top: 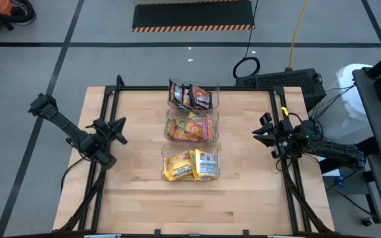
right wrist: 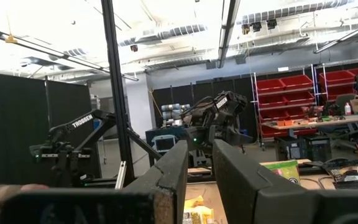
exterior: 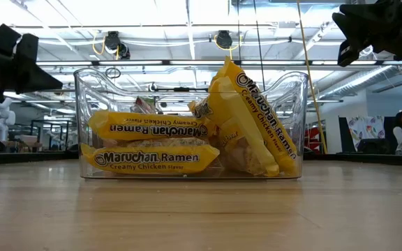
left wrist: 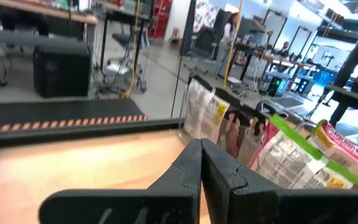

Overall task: Sort Maruchan noodles
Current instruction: Return to Home Position

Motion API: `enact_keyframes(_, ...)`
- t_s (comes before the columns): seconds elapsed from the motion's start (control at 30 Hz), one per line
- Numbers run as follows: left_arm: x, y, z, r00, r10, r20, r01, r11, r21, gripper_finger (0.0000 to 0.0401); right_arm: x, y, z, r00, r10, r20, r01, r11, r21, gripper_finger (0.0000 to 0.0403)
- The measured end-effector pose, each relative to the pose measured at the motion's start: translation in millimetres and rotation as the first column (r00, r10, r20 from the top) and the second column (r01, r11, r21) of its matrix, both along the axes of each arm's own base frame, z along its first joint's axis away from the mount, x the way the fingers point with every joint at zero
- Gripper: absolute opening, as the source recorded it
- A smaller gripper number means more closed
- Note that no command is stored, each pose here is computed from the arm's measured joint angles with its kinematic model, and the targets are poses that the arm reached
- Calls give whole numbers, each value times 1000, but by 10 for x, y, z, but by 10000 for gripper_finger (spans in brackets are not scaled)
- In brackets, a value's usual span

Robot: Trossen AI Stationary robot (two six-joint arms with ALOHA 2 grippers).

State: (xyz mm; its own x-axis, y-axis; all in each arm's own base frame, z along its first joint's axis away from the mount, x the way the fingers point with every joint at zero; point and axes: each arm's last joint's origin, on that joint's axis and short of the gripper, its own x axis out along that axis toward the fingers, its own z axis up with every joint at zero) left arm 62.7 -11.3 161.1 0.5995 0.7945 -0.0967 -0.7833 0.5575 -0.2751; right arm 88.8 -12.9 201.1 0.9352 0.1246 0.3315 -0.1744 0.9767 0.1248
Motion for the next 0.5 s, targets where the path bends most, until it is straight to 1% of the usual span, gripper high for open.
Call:
enact_keyframes(0.1, 10, -9, -12, 1000, -1, -16, 0, 999, -39, 8, 0, 0, 0, 1000, 0, 0, 0, 1000, 0, 70)
enact_keyframes(0.5, 11, -10, -13, 1000, -1, -17, 0, 999, -42, 8, 0, 0, 0, 1000, -1, 0, 1, 1000, 0, 70)
